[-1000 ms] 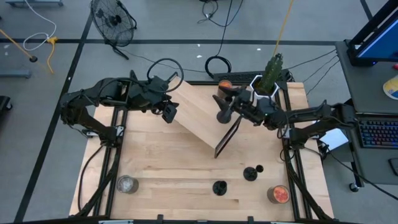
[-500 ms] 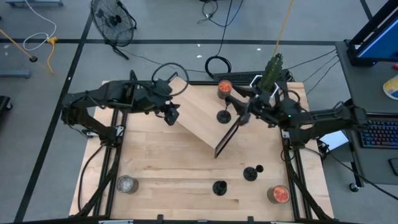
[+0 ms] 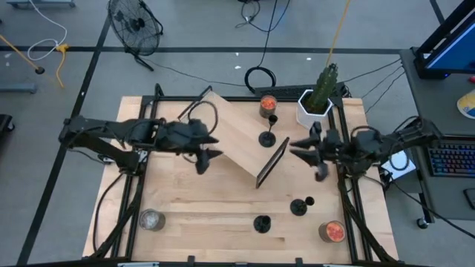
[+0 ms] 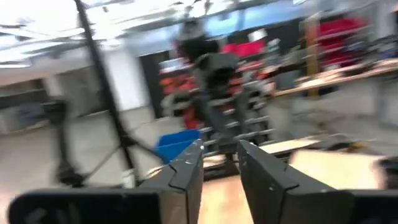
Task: Pick & Place candle stick holders
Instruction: Put the top black candle holder on the shelf
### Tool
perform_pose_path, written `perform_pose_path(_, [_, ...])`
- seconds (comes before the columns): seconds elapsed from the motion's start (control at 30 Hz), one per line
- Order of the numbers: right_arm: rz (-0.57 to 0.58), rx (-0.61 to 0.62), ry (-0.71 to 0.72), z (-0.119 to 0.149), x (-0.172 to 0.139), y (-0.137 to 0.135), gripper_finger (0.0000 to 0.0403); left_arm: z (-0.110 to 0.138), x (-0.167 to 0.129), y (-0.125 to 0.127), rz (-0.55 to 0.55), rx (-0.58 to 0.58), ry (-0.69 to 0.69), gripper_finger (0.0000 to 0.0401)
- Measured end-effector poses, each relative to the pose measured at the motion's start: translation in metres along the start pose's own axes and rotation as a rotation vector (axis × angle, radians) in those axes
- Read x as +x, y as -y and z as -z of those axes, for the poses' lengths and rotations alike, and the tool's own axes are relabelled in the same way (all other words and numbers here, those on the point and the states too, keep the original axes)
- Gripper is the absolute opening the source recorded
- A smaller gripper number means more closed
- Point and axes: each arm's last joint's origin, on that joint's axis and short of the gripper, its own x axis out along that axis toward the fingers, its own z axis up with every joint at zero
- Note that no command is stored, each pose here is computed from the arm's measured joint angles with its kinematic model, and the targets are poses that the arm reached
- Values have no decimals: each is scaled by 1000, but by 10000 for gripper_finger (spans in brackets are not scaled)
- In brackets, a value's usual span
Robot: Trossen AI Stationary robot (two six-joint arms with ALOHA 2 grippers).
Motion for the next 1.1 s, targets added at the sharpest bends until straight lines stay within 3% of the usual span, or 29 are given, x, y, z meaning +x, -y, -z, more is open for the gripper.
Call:
perform_pose_path(0.17, [-175,148,-34,-2,-13,-13,69,30,-16,-10,74,-34,99,221])
perform_pose_path(0.27, [-203,226,-54,-2,-16,-17,61,53,-21,-18,90,-49,102,221])
perform_pose_path(0.4, [-209,175,-108,5,-16,-20,53,80,-31,-27,130,-67,129,221])
perform_pose_path(0.53, [-209,280,-137,8,-14,-22,46,102,-34,-35,150,-114,132,221])
perform_pose_path(0.67, [-240,326,-166,8,-15,-22,38,115,-37,-42,147,-143,112,221])
perform_pose_path(0.8, [-189,379,-236,16,-16,-20,17,122,-36,-44,136,-92,100,221])
perform_pose_path(0.93, [-182,470,-346,24,-17,-20,3,122,-35,-45,137,-154,94,221])
perform_pose_path(1.1, [-116,539,-572,23,-18,-25,1,122,-35,-45,137,-134,98,221])
